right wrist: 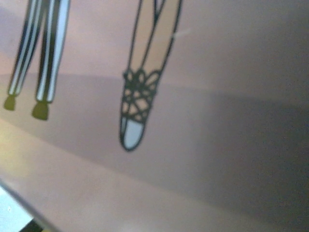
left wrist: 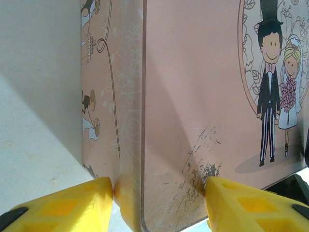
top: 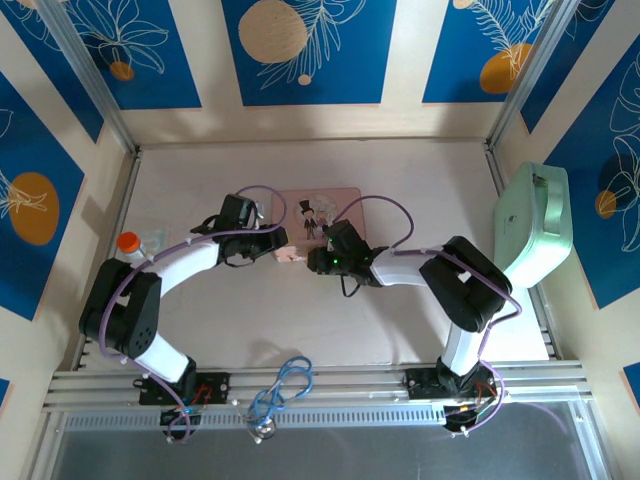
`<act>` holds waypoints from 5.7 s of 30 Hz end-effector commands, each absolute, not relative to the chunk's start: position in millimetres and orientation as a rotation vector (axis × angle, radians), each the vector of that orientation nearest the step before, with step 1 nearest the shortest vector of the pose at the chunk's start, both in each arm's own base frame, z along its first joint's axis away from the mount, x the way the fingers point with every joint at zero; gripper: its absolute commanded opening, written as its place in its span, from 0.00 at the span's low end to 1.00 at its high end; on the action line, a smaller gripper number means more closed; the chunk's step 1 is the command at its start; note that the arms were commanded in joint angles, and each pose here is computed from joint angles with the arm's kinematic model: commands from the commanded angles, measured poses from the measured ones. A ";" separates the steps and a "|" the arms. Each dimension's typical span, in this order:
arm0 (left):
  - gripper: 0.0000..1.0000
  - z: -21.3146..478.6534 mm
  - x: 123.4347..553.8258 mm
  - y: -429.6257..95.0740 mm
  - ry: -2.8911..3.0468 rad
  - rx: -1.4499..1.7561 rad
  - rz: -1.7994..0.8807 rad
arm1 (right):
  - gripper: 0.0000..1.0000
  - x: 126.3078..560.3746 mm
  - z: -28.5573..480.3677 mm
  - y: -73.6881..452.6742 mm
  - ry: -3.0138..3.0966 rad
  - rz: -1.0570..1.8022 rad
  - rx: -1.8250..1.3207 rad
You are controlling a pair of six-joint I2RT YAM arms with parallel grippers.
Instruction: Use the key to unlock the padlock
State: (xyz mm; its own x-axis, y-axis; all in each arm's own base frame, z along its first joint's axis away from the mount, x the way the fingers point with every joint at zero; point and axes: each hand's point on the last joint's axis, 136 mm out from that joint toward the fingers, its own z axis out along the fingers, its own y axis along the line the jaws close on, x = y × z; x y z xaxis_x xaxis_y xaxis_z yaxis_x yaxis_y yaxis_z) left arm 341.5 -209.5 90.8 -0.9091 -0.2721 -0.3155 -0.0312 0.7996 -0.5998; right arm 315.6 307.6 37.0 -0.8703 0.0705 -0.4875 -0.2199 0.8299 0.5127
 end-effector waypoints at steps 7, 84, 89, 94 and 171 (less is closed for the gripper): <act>0.50 81.9 341.7 -203.8 2.636 -0.259 -0.802 | 0.13 302.3 17.9 295.1 2.612 0.737 -0.069; 0.47 83.4 344.3 -207.4 2.620 -0.299 -0.926 | 0.55 274.0 57.5 271.2 2.369 0.565 0.226; 0.47 87.7 343.7 -206.2 2.619 -0.291 -0.921 | 0.42 278.3 54.5 278.1 2.363 0.801 0.193; 0.47 86.2 343.5 -206.6 2.620 -0.293 -0.924 | 0.41 280.6 49.1 262.5 2.355 0.874 0.242; 0.46 67.0 342.6 -203.2 2.630 -0.369 -0.966 | 0.35 261.7 -2.4 282.8 2.691 0.682 0.319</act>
State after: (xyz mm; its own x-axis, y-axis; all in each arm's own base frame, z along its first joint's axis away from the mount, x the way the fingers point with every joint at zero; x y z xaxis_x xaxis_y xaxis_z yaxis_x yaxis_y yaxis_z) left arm 349.1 -210.0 89.4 -0.9079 -0.3325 -0.2554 -0.0713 0.7226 -0.6875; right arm 302.6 307.3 41.9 -0.8476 0.3119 -0.4294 0.0018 0.8108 0.5854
